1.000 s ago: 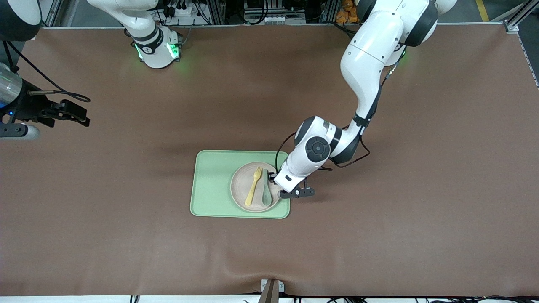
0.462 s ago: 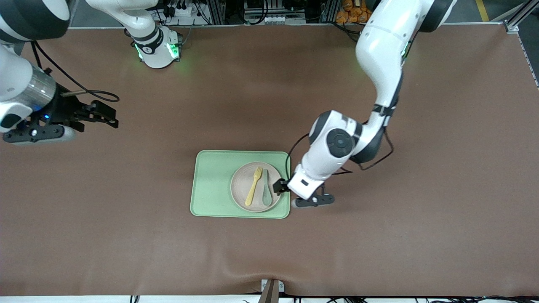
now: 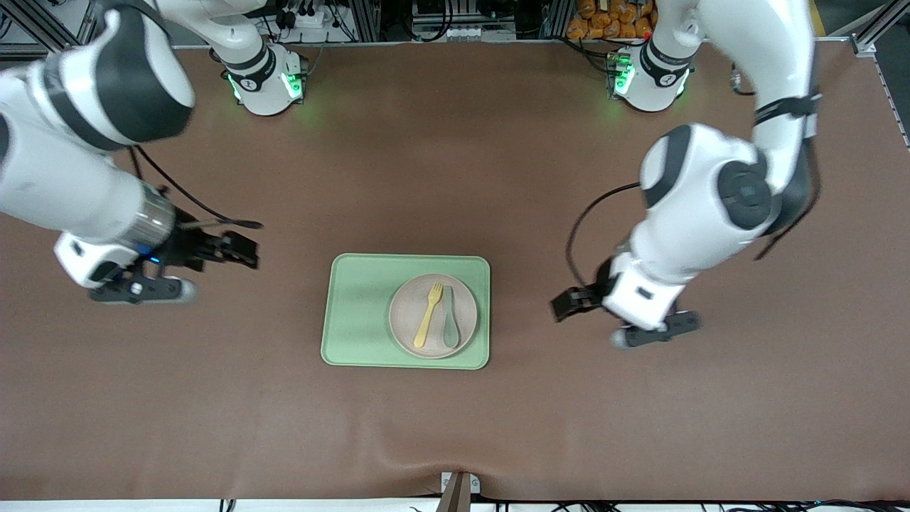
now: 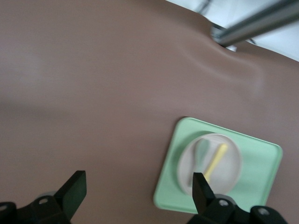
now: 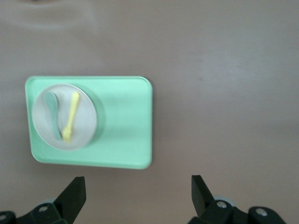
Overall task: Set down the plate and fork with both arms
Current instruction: 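Release the plate and raise the left gripper while the right gripper approaches, then grasp the yellow fork on the plate with the right gripper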
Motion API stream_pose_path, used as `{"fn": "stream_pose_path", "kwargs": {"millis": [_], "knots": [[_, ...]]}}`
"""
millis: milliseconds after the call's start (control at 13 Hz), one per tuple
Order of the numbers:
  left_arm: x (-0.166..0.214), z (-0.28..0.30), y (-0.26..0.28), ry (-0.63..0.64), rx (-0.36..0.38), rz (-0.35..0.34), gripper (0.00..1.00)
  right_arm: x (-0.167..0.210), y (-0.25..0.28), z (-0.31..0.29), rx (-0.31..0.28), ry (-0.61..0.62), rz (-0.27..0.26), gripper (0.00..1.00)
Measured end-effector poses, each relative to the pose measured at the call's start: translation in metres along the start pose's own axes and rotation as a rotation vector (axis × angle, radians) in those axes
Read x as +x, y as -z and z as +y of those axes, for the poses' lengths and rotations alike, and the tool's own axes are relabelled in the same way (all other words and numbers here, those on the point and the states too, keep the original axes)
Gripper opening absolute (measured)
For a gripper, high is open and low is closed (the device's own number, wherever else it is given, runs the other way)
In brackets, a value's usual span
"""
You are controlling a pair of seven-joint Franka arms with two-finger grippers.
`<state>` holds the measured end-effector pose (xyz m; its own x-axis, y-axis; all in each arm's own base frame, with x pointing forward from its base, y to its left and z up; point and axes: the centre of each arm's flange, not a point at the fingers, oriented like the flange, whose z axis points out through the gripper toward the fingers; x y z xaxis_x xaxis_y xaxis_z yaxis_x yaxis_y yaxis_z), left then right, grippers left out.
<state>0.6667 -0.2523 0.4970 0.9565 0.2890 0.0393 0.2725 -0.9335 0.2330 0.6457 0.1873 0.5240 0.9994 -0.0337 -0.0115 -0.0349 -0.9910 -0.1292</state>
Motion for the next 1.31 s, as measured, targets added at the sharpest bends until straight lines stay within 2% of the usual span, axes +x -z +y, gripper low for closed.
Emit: {"fn": "stream_pose_path", "kwargs": {"millis": [154,308,385,615,769,846,923,1077,1154,1231,1308], "knots": [[0.011,-0.039,0.046,0.024,0.066,0.02,1.0,0.006,-0.041,-0.047,0.014,-0.029,0.016,1.0],[0.011,-0.066,0.081,0.048,0.104,0.018,1.0,0.01,-0.078,-0.082,0.016,-0.025,0.004,1.0],[0.012,-0.08,0.097,0.054,0.113,0.011,1.0,0.013,-0.095,-0.095,0.011,-0.032,0.002,1.0],[0.013,-0.13,0.143,-0.017,0.118,-0.007,1.0,0.021,-0.145,-0.136,-0.008,-0.083,0.056,1.0],[0.01,-0.167,0.169,-0.07,0.111,-0.002,1.0,0.017,-0.19,-0.158,-0.018,-0.1,0.061,0.99],[0.007,-0.181,0.176,-0.081,0.112,-0.002,1.0,0.014,-0.214,-0.166,-0.03,-0.119,0.058,0.94],[0.004,-0.19,0.178,-0.087,0.123,-0.004,1.0,0.012,-0.237,-0.172,-0.043,-0.137,0.057,0.94],[-0.002,-0.194,0.177,-0.098,0.168,-0.003,1.0,0.005,-0.278,-0.181,-0.057,-0.144,0.044,0.78],[-0.004,-0.193,0.175,-0.104,0.181,-0.003,1.0,0.002,-0.292,-0.184,-0.064,-0.138,0.034,0.76],[-0.005,-0.193,0.175,-0.106,0.186,-0.002,1.0,-0.002,-0.302,-0.186,-0.071,-0.134,0.023,0.69],[-0.007,-0.194,0.177,-0.106,0.186,-0.001,1.0,-0.004,-0.309,-0.189,-0.075,-0.128,0.017,0.69]]}}
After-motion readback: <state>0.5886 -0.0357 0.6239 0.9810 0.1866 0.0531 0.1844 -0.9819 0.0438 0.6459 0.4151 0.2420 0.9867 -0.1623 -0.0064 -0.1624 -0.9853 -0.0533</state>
